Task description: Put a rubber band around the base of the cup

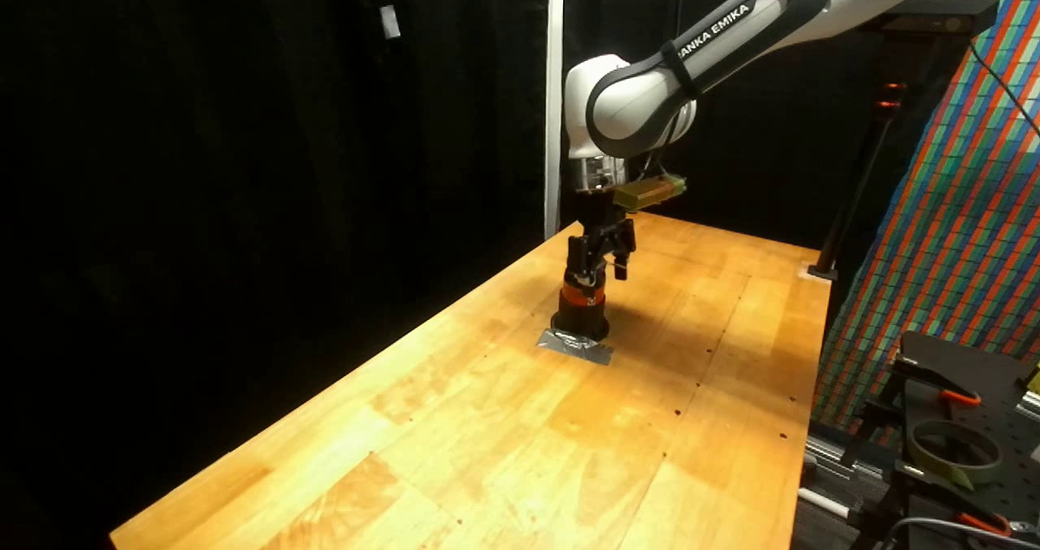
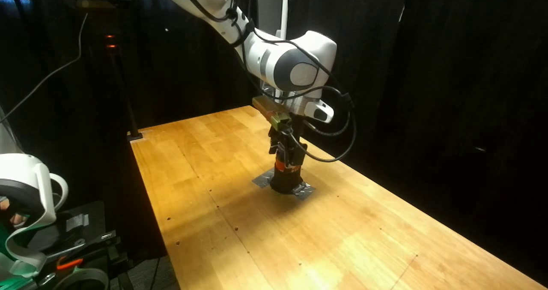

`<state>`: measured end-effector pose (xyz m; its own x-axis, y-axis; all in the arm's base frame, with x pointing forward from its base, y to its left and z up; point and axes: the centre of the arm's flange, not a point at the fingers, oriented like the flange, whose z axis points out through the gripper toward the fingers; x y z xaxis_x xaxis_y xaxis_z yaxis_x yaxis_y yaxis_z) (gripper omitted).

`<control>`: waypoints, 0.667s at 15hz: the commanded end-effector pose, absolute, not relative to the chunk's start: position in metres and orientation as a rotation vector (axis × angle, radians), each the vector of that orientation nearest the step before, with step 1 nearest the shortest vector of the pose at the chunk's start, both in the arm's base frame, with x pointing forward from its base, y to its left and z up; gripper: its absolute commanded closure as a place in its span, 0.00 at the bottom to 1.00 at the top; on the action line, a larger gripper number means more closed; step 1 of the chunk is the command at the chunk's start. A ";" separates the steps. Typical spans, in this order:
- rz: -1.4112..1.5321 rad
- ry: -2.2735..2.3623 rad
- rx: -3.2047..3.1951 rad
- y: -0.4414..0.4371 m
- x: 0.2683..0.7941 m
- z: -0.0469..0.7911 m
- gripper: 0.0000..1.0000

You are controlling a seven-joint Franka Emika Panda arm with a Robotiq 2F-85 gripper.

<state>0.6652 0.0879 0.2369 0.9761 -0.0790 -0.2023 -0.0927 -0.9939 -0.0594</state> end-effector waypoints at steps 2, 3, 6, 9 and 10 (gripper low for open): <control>0.254 0.118 -3.045 0.082 0.629 0.243 0.00; 0.239 0.124 -3.047 0.081 0.626 0.242 0.00; 0.178 0.136 -3.047 0.081 0.618 0.238 0.26; 0.071 0.143 -3.048 0.082 0.606 0.239 0.49; 0.034 0.149 -3.048 0.082 0.602 0.240 0.56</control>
<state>0.6345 0.0870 0.2342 0.9928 -0.0863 -0.0833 -0.0924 -0.9931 -0.0721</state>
